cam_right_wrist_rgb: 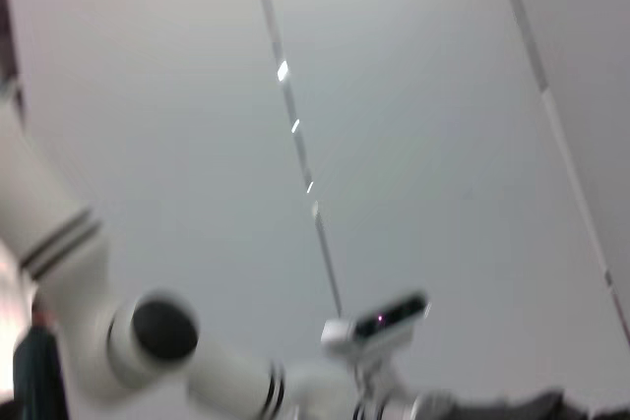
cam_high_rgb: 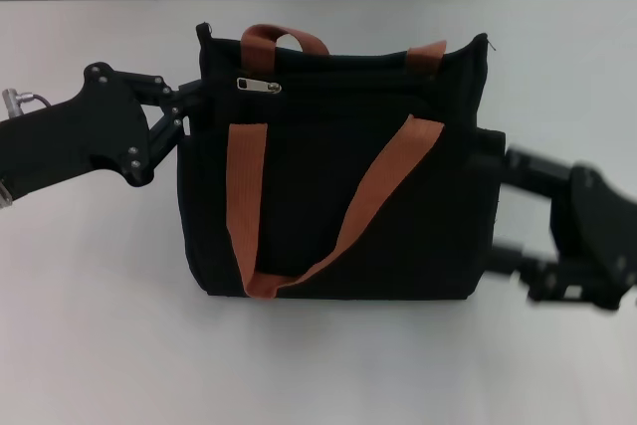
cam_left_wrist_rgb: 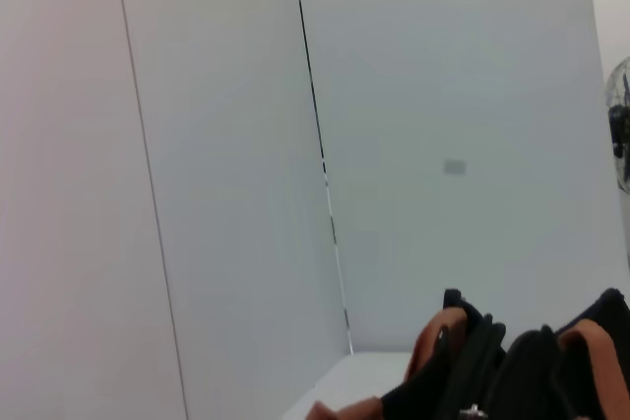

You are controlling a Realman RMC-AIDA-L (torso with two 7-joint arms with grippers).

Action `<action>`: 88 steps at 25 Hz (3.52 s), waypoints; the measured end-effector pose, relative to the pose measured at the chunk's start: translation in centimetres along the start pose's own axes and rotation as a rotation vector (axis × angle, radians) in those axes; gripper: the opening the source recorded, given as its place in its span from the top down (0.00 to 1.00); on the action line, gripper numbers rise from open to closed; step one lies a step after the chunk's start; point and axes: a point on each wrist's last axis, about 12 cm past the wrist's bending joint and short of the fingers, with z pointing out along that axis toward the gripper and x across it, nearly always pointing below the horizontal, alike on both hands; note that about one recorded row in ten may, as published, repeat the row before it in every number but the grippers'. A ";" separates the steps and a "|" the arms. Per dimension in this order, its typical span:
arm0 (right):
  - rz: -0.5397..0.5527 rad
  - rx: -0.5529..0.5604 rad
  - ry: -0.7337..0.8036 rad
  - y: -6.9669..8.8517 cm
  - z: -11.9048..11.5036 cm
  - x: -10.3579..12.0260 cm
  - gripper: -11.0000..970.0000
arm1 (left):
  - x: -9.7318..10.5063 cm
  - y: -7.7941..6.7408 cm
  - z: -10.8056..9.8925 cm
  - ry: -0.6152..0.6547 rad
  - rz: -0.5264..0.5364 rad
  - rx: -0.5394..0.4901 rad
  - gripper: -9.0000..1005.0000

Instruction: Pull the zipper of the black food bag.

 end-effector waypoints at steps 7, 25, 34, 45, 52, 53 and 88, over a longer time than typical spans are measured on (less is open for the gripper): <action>0.410 0.024 -0.026 -4.5 1.5 -4.9 0.14 | 0.3 -0.8 0.4 -0.032 0.032 -0.016 0.97; 0.876 0.108 0.334 -9.9 9.2 -9.5 0.15 | 0.7 -1.3 0.2 -0.037 0.065 -0.043 0.97; 0.927 0.163 0.463 -10.9 12.0 -10.0 0.19 | 0.7 -1.1 0.3 -0.034 0.059 -0.048 0.97; 0.899 0.202 0.532 -11.3 14.1 -9.4 0.24 | 0.4 -1.1 0.5 -0.047 0.060 -0.033 0.97; 0.881 0.206 0.538 -11.3 14.6 -9.4 0.26 | 0.2 -1.0 0.7 -0.058 0.062 -0.027 0.97; 0.878 0.204 0.539 -11.3 14.6 -9.4 0.27 | 0.2 -1.0 0.7 -0.061 0.062 -0.024 0.97; 0.730 0.229 0.619 -11.2 15.4 -10.1 0.41 | -1.5 -0.3 2.5 -0.119 0.009 0.050 0.97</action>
